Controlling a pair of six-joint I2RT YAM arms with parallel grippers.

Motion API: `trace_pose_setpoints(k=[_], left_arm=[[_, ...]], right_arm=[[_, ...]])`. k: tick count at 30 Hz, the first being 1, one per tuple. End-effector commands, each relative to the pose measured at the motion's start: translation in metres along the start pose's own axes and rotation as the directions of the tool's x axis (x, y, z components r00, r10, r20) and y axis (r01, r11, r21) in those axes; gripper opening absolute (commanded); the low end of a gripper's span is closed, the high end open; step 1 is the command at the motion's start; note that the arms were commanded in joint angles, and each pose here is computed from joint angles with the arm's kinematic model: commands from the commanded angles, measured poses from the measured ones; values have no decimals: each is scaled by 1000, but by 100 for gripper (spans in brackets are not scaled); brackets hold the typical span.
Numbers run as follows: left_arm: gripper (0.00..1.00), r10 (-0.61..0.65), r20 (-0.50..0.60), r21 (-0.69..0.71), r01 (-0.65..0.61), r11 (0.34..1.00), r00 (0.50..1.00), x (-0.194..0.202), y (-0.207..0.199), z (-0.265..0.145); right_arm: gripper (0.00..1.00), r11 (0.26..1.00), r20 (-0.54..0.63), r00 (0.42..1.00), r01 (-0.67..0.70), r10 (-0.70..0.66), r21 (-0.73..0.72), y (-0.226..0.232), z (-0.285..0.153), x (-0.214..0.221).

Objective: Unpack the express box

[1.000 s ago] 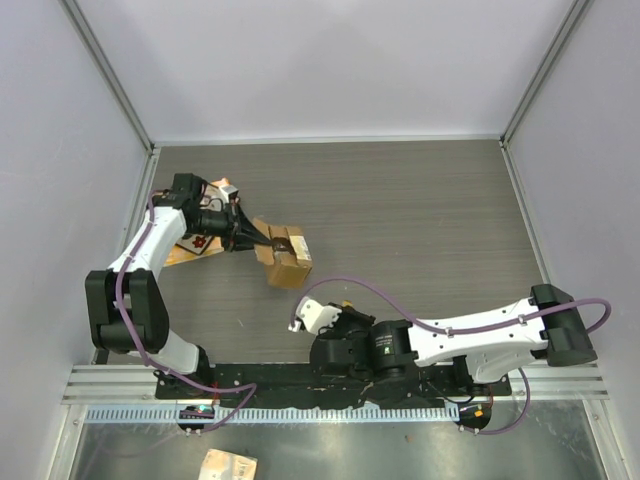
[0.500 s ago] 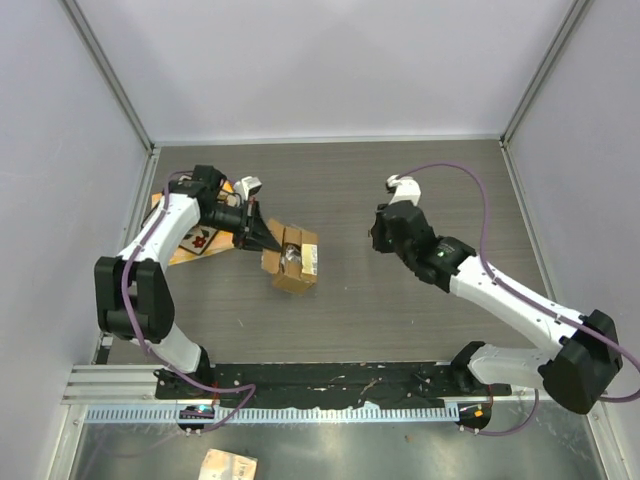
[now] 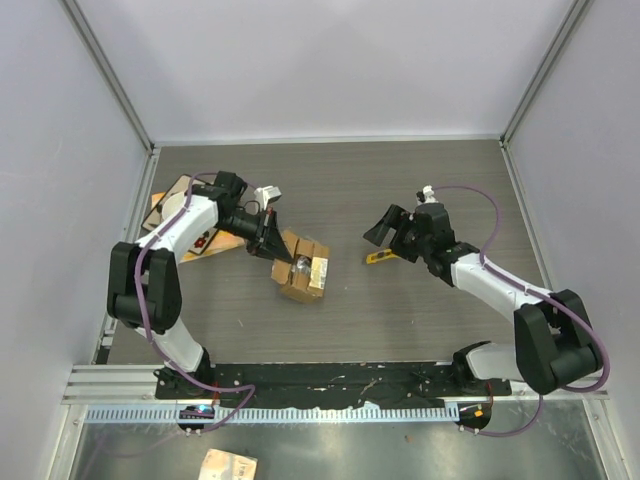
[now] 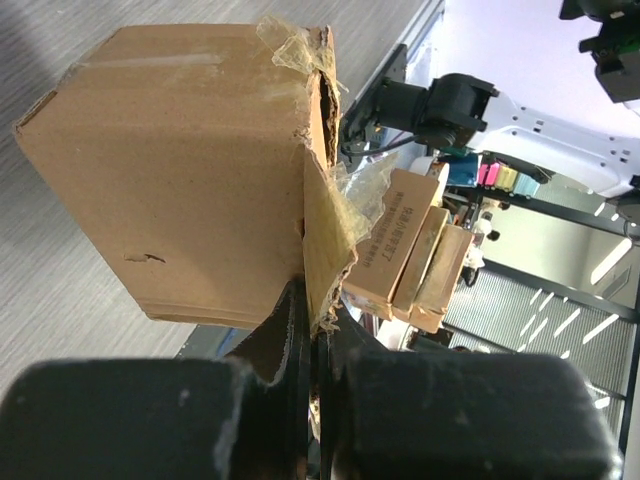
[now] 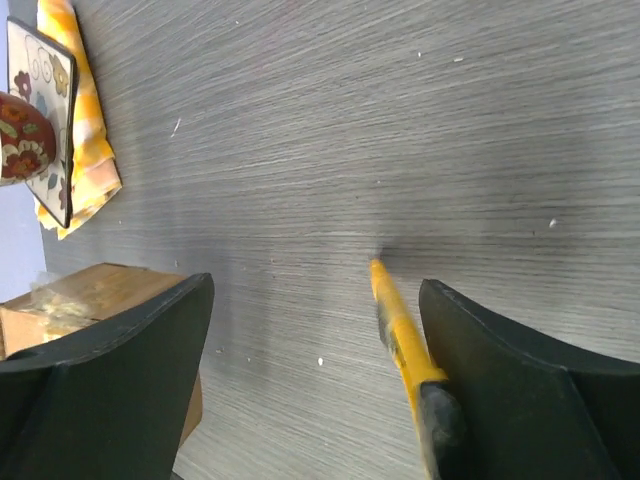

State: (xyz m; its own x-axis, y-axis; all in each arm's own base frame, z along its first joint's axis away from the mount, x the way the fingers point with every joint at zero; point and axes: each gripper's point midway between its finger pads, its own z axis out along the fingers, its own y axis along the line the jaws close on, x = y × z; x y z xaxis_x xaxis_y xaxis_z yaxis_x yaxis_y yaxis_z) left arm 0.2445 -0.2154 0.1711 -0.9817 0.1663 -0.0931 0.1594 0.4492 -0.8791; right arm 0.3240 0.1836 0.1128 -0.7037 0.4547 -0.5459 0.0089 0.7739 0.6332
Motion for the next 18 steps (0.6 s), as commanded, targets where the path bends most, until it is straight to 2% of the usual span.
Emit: trace_pose_setpoints(k=[1,4,6,11,13,15,18], left_arm=[[0,7,26,-34,-6,999,1000,-5,17,6],[0,-3,39,-51,6,999,999,-8,23,8],[0,-12,54,-87,17,996,998,-13,30,9],[0,21,75,-183,-7,983,997,-22,39,3],[0,40,76,-204,-24,979,996,-25,36,0],[0,75,75,-235,-55,970,994,-26,34,-4],[0,114,69,-258,-92,962,991,-26,29,-5]], right_arm=[[93,1000,18,1000,-4,4,-19,13,-4,-12],[94,997,27,998,58,-60,58,6,-16,-21],[95,988,97,987,118,-127,97,12,-34,-43],[96,908,128,936,276,-329,316,8,-79,-82],[97,865,132,917,296,-376,405,0,-95,-92],[97,849,144,903,314,-406,426,4,-105,-102],[98,893,196,894,336,-402,298,31,-104,-101]])
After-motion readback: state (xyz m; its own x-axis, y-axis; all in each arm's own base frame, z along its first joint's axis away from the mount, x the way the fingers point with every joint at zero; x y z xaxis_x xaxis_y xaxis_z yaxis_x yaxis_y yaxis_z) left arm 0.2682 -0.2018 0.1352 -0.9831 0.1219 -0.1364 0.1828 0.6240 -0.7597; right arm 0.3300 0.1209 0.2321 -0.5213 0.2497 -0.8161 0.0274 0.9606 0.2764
